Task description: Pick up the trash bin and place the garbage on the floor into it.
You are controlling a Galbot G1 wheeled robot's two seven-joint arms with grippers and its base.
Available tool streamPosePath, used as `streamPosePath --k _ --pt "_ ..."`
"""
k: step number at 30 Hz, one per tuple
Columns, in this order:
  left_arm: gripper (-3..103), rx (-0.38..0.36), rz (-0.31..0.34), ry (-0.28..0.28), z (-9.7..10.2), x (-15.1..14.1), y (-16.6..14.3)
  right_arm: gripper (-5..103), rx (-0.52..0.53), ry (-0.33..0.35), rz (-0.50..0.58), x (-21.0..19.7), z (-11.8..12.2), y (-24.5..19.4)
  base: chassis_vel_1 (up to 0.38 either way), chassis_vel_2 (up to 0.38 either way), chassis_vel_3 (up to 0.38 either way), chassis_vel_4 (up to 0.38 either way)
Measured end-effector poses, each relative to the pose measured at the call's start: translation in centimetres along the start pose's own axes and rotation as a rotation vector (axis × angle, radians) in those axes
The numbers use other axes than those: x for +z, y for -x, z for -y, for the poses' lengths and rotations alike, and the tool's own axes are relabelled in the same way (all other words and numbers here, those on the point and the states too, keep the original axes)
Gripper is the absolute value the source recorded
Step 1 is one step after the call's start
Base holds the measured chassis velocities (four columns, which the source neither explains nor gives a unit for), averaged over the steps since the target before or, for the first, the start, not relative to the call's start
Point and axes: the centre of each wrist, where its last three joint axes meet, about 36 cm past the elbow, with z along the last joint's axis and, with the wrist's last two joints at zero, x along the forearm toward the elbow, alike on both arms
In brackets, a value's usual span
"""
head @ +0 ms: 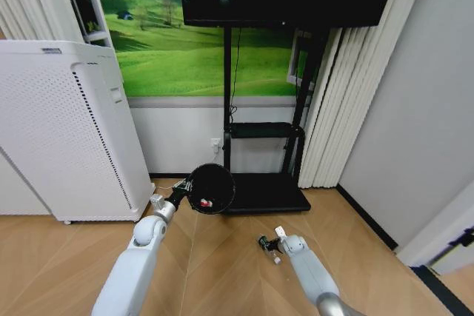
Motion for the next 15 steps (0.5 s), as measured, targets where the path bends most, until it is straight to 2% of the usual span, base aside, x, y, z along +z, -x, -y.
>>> streamPosePath --k 6,15 --pt "7 0.003 0.002 -0.001 0.2 -0.1 0.2 14 0.011 0.012 0.015 0.8 0.3 -0.3 0.000 0.000 0.000 0.000" --pt "7 0.000 0.000 -0.005 0.5 0.2 0.2 14 0.037 0.067 0.040 2.0 0.7 -1.4 0.000 0.000 0.000 0.000"
